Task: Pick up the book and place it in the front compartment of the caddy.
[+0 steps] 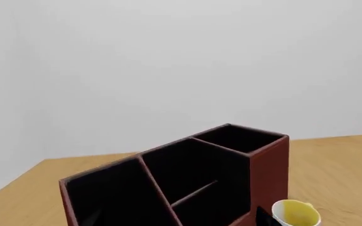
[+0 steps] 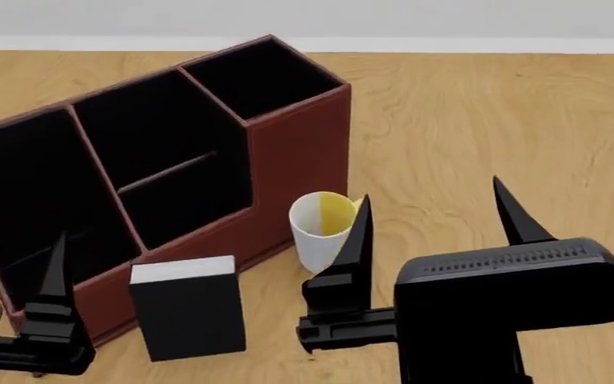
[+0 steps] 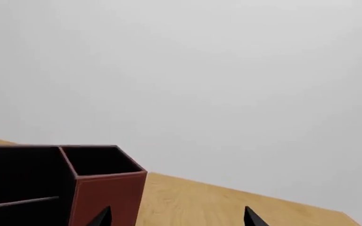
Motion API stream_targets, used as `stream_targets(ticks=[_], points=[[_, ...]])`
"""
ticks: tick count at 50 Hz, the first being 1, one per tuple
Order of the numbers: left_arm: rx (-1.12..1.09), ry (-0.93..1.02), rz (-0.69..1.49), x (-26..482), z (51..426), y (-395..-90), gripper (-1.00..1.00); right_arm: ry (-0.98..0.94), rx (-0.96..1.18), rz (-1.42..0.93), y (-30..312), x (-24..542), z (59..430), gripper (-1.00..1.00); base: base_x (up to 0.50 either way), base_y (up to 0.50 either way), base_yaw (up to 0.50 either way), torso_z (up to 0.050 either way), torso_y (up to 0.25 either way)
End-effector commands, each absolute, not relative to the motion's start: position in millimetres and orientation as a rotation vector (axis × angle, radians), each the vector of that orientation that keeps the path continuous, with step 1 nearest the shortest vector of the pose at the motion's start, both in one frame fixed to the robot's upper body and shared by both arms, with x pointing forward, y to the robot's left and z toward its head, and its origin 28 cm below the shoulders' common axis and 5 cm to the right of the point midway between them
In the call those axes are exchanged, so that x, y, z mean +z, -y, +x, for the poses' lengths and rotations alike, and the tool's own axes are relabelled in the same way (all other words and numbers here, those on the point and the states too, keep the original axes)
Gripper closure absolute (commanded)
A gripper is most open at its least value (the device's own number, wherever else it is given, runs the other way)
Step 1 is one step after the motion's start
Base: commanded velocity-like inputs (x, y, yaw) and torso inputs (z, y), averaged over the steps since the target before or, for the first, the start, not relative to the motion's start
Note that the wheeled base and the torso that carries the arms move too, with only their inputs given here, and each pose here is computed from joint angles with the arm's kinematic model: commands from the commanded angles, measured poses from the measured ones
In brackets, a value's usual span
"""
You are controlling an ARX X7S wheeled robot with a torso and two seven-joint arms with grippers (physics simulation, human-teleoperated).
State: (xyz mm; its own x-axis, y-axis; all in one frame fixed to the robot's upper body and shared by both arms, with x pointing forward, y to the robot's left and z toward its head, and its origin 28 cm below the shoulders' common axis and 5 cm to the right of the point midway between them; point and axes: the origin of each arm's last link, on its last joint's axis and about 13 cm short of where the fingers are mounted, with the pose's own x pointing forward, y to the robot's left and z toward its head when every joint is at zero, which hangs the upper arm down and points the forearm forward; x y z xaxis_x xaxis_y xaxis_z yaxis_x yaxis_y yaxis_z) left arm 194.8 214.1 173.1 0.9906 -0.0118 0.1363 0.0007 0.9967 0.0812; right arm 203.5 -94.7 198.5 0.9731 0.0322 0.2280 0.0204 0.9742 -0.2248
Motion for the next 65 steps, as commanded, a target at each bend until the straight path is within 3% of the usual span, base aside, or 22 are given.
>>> stream_targets(ticks=[1, 36, 50, 65], points=[[-0.005, 0.138, 0.079, 172.9, 193.7, -214.7, -1.00, 0.229, 0.010, -0.232, 94.0, 197.5, 203.4, -1.00, 0.50, 0.00, 0.00, 0.000, 0.011], [-0.004, 0.136, 0.079, 172.0, 192.9, -215.2, -1.00, 0.208, 0.060, -0.244, 88.9, 191.7, 203.5, -1.00, 0.50, 0.00, 0.00, 0.000, 0.001], [-0.038, 0.106, 0.122, 180.6, 186.6, -221.2, -1.00, 0.192, 0.097, -0.252, 87.4, 188.9, 204.7, -1.00, 0.00, 0.00, 0.00, 0.000, 0.001], [-0.254, -0.020, 0.179, 203.7, 162.9, -234.8, -1.00, 0.218, 0.090, -0.256, 89.1, 197.8, 199.6, -1.00, 0.00, 0.00, 0.00, 0.000, 0.000]])
